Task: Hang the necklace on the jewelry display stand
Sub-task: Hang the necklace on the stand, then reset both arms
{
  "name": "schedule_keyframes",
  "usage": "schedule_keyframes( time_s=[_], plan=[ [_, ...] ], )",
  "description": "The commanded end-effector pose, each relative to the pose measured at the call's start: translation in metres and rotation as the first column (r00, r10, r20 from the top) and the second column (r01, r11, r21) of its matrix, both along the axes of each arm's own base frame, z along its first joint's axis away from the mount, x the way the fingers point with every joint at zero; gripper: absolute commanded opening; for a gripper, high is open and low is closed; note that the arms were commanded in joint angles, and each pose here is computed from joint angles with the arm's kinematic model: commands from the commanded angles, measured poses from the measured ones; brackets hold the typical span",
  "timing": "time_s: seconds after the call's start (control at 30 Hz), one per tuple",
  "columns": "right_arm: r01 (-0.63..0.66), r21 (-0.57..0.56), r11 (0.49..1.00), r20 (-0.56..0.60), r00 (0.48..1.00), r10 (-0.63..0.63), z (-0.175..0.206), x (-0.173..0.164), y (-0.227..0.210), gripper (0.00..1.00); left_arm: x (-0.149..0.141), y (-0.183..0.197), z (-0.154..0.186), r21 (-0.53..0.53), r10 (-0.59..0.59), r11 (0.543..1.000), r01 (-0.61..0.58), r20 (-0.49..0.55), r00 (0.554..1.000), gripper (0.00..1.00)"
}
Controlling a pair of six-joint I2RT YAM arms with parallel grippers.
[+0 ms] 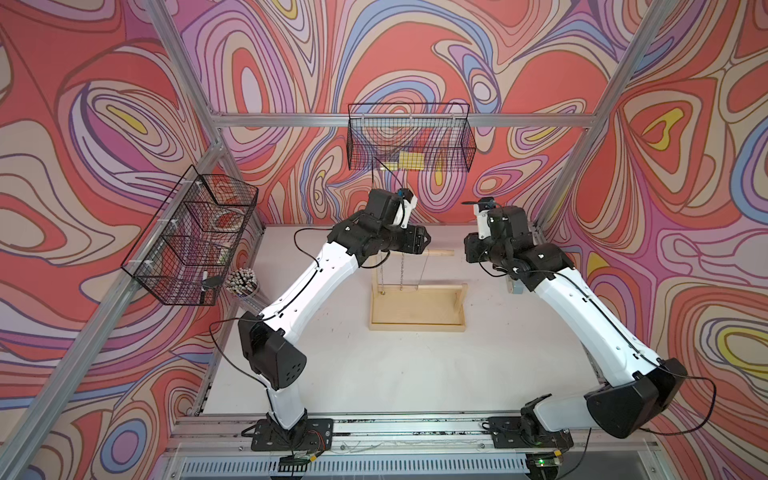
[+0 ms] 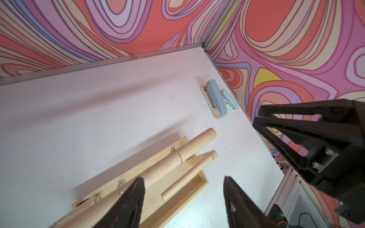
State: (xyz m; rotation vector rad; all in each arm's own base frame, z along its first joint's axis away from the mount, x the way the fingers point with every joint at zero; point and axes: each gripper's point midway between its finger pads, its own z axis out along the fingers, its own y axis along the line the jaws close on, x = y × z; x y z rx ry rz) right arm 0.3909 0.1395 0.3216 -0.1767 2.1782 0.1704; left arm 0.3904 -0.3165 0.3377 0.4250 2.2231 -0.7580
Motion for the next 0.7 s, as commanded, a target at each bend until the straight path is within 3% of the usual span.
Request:
schedule_keyframes(
  time_s=[0.0, 0.03, 0.13, 0.23, 0.3, 0.37, 0.43, 0.53, 0.6, 0.67],
  plan=[
    [-0.043, 0.062, 0.997, 0.011, 0.999, 0.043, 0.019, -0.012, 0.006, 0.63, -0.018, 0.038, 0.005, 0.113, 0.081, 0.990, -0.082, 0.014, 0.997, 0.90],
    [-0.043, 0.061, 0.997, 0.001, 0.999, 0.043, 0.017, -0.011, 0.007, 0.69, -0.020, 0.050, 0.003, 0.140, 0.113, 0.984, -0.115, 0.021, 0.993, 0.99],
    [-0.029, 0.051, 0.998, 0.003, 1.000, 0.029, 0.004, -0.001, 0.008, 0.85, -0.027, 0.096, -0.019, 0.209, 0.253, 0.945, -0.251, 0.020, 0.967, 0.99],
    [-0.001, 0.017, 1.000, 0.010, 1.000, 0.000, -0.017, 0.015, 0.006, 0.91, -0.031, 0.153, -0.040, 0.212, 0.431, 0.879, -0.427, 0.028, 0.902, 0.99],
    [0.056, -0.013, 0.998, 0.034, 0.998, -0.056, -0.033, 0.021, -0.004, 0.90, -0.034, 0.192, -0.056, 0.238, 0.534, 0.810, -0.536, 0.075, 0.842, 0.99],
    [0.104, -0.027, 0.994, 0.124, 0.987, -0.100, -0.040, 0.021, -0.017, 0.92, -0.036, 0.205, -0.073, 0.267, 0.520, 0.797, -0.541, 0.151, 0.841, 0.99],
    [0.025, -0.029, 0.999, 0.272, 0.962, -0.016, -0.050, 0.013, -0.012, 0.93, -0.041, 0.207, -0.092, 0.288, 0.459, 0.813, -0.507, 0.220, 0.861, 0.99],
    [0.076, -0.008, 0.997, 0.470, 0.881, -0.063, -0.063, -0.003, -0.030, 0.94, -0.041, 0.224, -0.107, 0.268, 0.442, 0.790, -0.551, 0.374, 0.815, 0.99],
    [0.157, -0.031, 0.987, 0.514, 0.849, -0.119, -0.070, -0.011, -0.051, 0.98, -0.039, 0.233, -0.119, 0.222, 0.435, 0.801, -0.556, 0.424, 0.795, 0.99],
    [0.160, -0.075, 0.984, 0.455, 0.884, -0.109, -0.085, -0.007, -0.058, 0.98, -0.032, 0.245, -0.136, 0.208, 0.464, 0.783, -0.586, 0.431, 0.774, 0.99]
  ],
)
